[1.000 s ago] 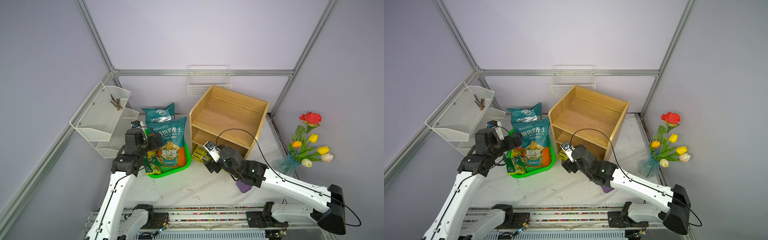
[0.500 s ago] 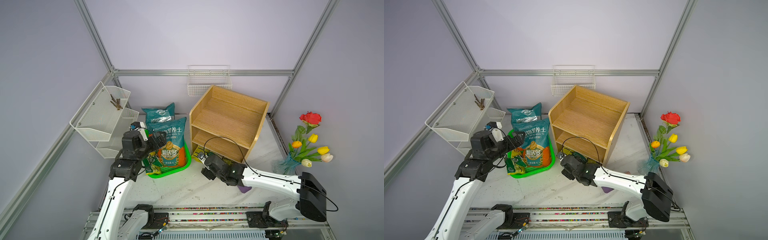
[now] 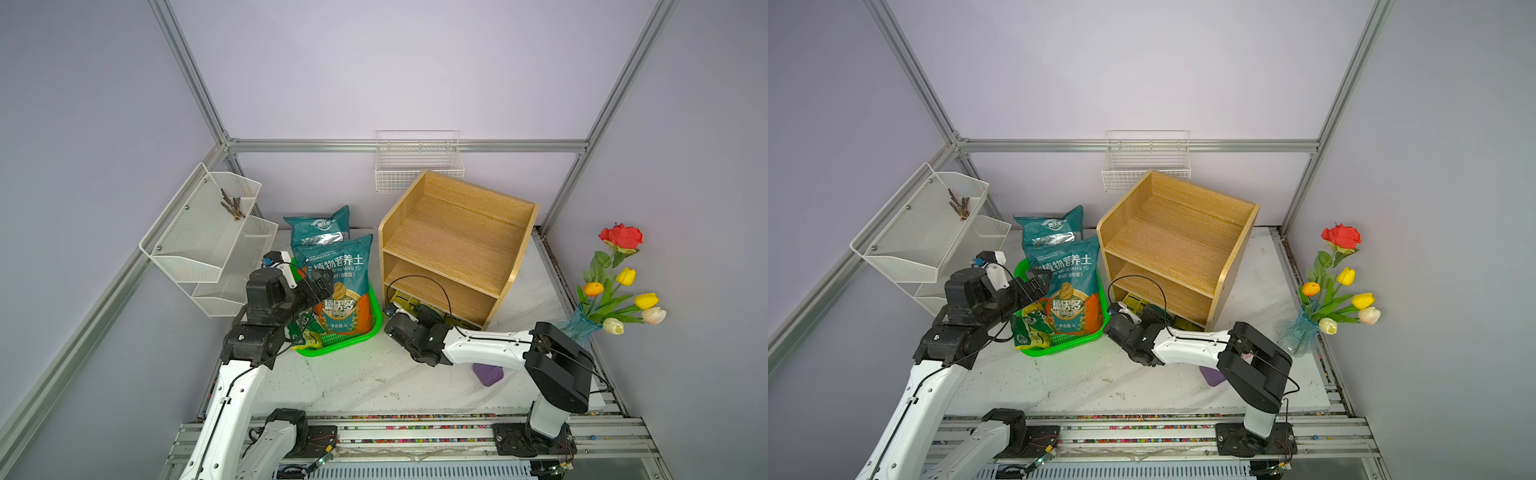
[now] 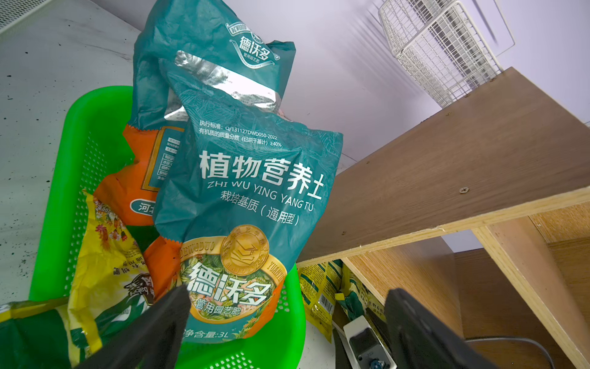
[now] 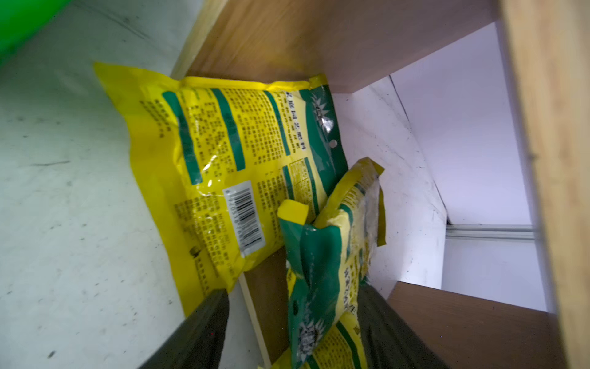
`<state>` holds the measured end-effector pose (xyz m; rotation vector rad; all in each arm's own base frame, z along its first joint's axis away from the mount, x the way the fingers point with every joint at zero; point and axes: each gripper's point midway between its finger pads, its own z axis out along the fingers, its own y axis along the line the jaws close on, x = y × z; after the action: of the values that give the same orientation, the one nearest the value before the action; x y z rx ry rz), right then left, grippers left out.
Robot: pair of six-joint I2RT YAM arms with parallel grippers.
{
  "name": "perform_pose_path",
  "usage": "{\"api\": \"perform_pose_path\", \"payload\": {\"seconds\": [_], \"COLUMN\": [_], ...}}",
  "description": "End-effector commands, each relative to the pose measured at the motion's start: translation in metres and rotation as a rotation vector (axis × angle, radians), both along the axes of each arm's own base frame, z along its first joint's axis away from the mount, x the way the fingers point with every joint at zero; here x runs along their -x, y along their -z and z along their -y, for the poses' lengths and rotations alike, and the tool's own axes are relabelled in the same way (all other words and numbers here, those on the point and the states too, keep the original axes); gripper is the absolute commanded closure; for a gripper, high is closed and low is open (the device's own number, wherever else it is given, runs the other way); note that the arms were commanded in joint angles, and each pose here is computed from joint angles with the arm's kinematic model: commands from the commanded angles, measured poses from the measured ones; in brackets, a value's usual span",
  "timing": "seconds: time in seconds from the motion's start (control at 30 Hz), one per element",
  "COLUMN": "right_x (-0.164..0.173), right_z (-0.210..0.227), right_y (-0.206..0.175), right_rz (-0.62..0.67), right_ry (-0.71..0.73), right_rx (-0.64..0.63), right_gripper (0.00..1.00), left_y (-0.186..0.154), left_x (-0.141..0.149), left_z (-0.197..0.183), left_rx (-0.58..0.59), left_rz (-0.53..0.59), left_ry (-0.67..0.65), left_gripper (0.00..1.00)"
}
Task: Take down the fertilizer bag from the shelf
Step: Pick up the fertilizer bag from the shelf.
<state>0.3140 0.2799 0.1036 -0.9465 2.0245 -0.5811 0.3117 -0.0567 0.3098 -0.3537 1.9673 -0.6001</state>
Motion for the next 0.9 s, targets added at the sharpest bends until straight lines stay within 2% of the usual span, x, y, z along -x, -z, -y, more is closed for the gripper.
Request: {"api": "perform_pose_path", "payload": {"seconds": [0.0,0.33,0.77,0.87], "right_x": [-0.009,-0.026,-0.042,-0.043], "right_z": [0.005,0.026,0.035,0.039], "right_y": [-0.005,0.011,0.045,0.051], "right_rz": [0.085,0.094,0.009,-0.009], "right_ry": [0.062,0.137,0.134,0.145], "right_rx": [0.032,0.027,0.013,0.012], "right_gripper": [0.3,0.32,0.32,0.5], "left_y": [0.021,0.014,0.012,0.011], "left_x": [-0.003,-0.007,-0.006,-0.006], "left_z": [0.006,0.009,0.009,0.009], "left_rx": [0.013,0.052,0.059,0.062], "left_rz": [-0.032,-0.011,-0.007,-0.005], "left_ry": [0.032,0.032,0.033,0.033], "left_gripper": [0.0,0.0,0.0,0.0]}}
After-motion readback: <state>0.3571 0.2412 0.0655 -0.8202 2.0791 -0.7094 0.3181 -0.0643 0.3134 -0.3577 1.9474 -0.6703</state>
